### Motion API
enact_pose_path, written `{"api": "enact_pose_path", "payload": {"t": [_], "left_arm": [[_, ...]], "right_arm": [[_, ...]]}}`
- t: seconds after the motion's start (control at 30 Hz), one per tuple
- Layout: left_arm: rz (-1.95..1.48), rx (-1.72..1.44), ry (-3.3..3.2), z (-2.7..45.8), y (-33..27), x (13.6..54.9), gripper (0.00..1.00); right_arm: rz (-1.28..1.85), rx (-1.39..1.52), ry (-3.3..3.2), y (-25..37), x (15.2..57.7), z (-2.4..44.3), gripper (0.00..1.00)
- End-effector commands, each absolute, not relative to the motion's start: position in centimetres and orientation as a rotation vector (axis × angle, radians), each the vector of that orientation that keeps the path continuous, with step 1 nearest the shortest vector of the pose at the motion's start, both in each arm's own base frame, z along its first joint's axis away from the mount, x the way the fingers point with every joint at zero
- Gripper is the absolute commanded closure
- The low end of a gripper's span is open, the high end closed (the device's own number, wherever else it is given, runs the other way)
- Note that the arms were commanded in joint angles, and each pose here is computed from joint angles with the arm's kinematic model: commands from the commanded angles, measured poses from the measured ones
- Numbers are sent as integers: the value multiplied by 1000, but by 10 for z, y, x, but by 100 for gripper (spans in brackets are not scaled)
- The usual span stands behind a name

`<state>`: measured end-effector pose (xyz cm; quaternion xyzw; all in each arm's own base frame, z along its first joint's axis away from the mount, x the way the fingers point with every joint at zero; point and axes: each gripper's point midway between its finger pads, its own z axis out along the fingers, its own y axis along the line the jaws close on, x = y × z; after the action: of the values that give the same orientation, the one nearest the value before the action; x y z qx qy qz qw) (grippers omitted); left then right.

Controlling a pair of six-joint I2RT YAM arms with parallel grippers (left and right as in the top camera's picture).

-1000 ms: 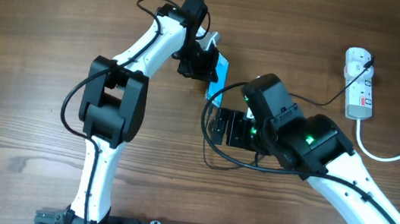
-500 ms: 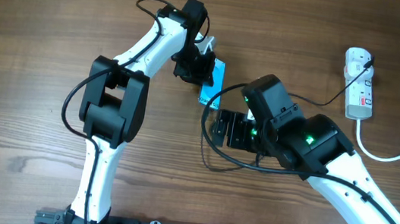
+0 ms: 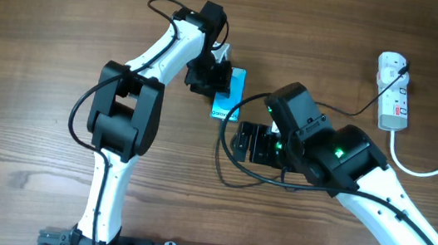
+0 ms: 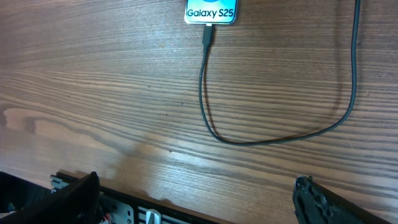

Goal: Plug charger to phone and switch on socket

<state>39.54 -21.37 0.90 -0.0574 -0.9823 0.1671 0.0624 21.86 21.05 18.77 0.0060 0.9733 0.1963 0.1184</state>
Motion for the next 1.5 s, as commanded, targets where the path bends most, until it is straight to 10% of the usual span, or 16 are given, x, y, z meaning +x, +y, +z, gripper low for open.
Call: {"api": "enact_pose_path", "payload": {"t": [0.0,0.03,0.43,0.8,1.47], "left_arm": [[467,-172,-2941,5,-209,387,21],[461,-159,-2931,10,-205,384,0],[567,-71,-3326,204,-140,387,0],[541,-65,-3330,207,-136,383,0],[541,-65,-3330,207,-136,383,0]], "right_arm": [[592,-11,2826,211,219,195,0],[588,-10,2825,211,219,195,0],[401,225,2806,120,268,227,0],[-343,996,2486,-156,353,217,0],[-170,1008,2660,-211,433,22,0]]}}
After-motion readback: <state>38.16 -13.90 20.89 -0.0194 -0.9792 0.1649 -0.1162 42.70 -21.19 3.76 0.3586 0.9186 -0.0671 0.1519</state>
